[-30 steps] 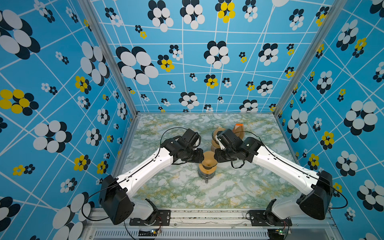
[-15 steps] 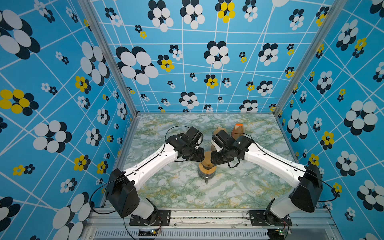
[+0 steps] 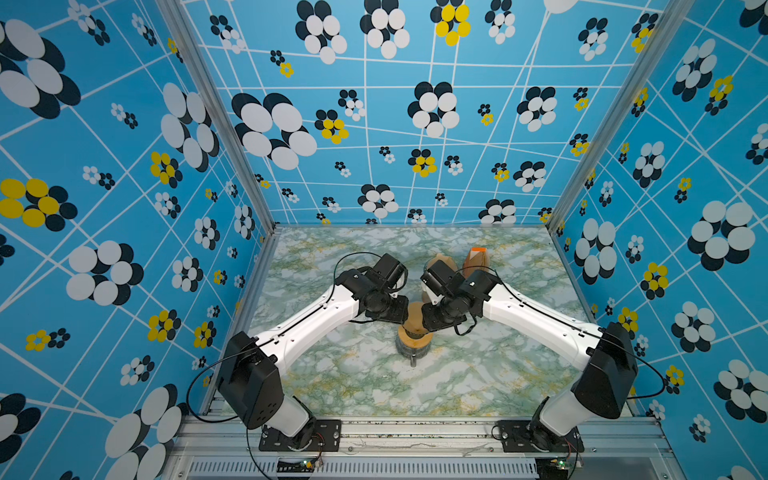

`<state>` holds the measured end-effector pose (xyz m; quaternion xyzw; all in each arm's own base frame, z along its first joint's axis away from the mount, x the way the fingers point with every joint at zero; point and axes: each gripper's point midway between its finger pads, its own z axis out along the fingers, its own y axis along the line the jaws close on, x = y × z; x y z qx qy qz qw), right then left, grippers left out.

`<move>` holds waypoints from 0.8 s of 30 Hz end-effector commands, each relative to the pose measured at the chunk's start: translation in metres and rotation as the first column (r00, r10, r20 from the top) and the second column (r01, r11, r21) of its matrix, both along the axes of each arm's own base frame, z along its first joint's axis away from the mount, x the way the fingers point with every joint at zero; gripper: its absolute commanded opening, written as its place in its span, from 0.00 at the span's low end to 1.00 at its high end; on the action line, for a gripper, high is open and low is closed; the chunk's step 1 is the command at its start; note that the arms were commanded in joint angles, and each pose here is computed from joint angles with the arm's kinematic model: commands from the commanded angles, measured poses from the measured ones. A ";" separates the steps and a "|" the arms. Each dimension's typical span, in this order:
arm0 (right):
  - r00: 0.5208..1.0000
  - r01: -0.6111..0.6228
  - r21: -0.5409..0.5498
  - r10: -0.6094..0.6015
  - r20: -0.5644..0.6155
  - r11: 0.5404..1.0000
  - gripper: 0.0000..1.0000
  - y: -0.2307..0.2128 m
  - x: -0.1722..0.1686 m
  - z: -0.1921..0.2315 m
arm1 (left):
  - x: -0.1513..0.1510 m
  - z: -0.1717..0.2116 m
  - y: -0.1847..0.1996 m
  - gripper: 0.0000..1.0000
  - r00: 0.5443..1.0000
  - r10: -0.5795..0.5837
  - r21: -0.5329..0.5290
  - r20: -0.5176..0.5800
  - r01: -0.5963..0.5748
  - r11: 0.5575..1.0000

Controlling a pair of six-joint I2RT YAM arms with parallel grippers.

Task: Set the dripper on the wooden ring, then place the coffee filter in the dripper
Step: 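Pinch the tan filter rim against the green dripper with both grippers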

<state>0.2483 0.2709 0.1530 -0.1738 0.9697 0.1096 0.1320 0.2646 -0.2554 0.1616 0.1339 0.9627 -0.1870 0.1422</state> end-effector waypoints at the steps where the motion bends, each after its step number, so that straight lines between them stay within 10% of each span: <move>1: 1.000 0.000 -0.029 0.000 0.002 1.000 0.45 -0.005 0.003 -0.001 | 0.006 -0.004 0.002 0.50 1.000 0.011 0.017 0.004 -0.011 1.000; 24: 1.000 -0.005 -0.039 0.005 -0.007 0.999 0.43 -0.003 0.005 -0.008 | 0.001 -0.022 0.004 0.49 1.000 0.022 0.034 -0.020 -0.021 0.999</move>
